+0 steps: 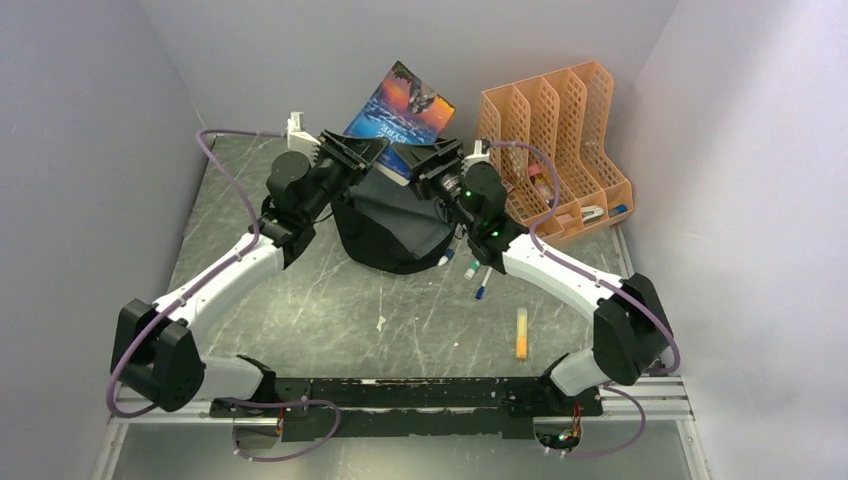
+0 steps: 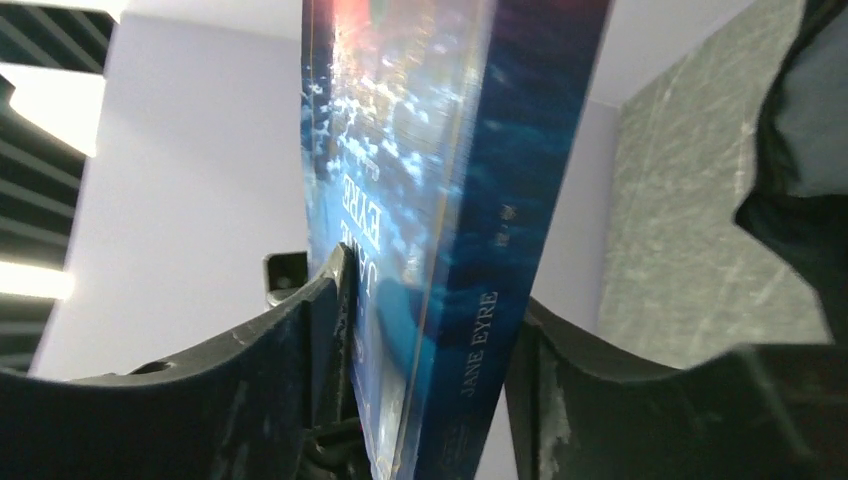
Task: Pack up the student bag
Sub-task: Pick up the book from the center of the board, then place the book in the student bag.
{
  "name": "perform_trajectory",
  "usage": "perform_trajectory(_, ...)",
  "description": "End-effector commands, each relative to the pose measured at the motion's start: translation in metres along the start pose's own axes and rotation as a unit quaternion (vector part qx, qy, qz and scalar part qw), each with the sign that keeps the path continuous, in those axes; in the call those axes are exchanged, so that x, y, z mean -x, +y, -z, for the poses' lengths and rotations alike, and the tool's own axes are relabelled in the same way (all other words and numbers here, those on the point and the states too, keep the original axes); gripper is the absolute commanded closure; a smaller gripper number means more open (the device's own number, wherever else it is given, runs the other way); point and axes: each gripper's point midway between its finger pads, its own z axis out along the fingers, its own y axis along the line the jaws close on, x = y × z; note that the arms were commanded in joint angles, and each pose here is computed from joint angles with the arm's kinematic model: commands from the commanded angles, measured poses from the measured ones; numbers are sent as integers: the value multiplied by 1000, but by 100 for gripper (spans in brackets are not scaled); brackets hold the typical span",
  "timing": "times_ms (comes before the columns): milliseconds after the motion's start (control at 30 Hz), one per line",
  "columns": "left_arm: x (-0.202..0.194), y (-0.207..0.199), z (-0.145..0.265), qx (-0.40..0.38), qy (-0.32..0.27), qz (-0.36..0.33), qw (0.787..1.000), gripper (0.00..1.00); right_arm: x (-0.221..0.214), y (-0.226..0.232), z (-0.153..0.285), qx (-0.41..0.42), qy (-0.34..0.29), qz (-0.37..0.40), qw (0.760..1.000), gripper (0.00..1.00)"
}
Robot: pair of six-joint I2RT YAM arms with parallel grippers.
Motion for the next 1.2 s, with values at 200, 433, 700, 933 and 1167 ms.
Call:
perform_trajectory(200,41,-30,36,11,-42,-185,982,95,30,-18,42,-20,-26,182,983,26)
perform_trajectory(433,57,15,84,162,-25,-280,946,95,19,-89,53,-67,67,439,893,34)
perform_trajectory(700,74,62,162,298,-43,-304,904,95,-14,-168,29,-25,245,647,721,35)
perform_trajectory(933,73,73,189,328,-27,-317,889,95,-2,-209,-3,-26,270,769,580,29)
perform_trajectory(1167,63,77,194,318,-12,-308,897,95,-3,-246,-20,-9,291,852,435,22)
